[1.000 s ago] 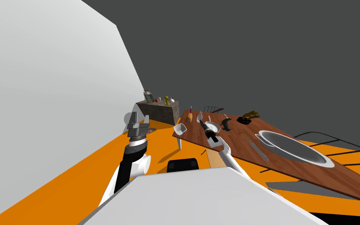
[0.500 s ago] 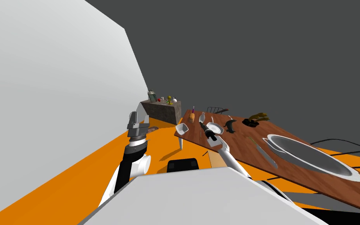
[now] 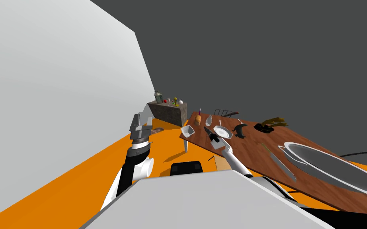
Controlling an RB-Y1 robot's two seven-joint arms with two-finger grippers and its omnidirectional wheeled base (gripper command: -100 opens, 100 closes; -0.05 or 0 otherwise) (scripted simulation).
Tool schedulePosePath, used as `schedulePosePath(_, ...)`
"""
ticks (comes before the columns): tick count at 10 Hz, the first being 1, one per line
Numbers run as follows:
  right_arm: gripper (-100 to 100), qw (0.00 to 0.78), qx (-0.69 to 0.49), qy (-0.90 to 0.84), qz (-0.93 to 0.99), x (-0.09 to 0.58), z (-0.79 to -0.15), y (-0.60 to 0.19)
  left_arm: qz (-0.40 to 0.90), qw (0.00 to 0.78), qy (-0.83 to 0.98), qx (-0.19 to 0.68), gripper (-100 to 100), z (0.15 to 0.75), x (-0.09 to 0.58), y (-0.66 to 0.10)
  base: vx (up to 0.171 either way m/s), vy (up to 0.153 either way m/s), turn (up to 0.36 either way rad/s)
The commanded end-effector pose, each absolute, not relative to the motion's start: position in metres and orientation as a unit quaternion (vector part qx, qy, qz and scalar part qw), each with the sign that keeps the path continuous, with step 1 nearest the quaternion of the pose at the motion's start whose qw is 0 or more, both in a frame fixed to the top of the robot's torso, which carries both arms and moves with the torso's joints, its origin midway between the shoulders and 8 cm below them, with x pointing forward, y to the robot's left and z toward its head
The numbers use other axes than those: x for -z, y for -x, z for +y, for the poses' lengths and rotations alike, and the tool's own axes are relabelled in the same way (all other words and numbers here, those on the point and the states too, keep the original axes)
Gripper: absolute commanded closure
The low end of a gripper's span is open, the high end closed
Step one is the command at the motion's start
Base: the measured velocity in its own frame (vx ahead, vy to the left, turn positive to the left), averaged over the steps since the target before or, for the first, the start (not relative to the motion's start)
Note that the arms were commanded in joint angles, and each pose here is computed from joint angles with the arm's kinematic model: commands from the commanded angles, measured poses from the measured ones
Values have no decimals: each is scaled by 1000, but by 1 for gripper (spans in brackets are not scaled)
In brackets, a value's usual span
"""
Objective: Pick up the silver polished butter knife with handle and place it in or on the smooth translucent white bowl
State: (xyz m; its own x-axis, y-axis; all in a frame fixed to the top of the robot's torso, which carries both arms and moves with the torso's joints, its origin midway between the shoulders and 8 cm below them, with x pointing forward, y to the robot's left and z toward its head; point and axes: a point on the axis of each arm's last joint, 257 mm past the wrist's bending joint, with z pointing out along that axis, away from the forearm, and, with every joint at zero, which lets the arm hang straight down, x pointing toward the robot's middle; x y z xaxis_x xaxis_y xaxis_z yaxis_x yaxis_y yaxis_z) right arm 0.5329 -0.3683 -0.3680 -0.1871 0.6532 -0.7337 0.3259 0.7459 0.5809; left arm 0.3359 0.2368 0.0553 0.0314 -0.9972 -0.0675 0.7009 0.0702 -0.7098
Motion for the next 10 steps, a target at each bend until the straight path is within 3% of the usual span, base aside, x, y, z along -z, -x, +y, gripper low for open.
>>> schedulePosePath(1,-100,536,-131,-327,768,383,-379,-528,291,671,255,632,0,237,-55,-336,6,9,63)
schedulePosePath(10,-100,454,4,-308,836,447,-444,-501,291,671,255,632,0,237,-55,-336,15,14,92)
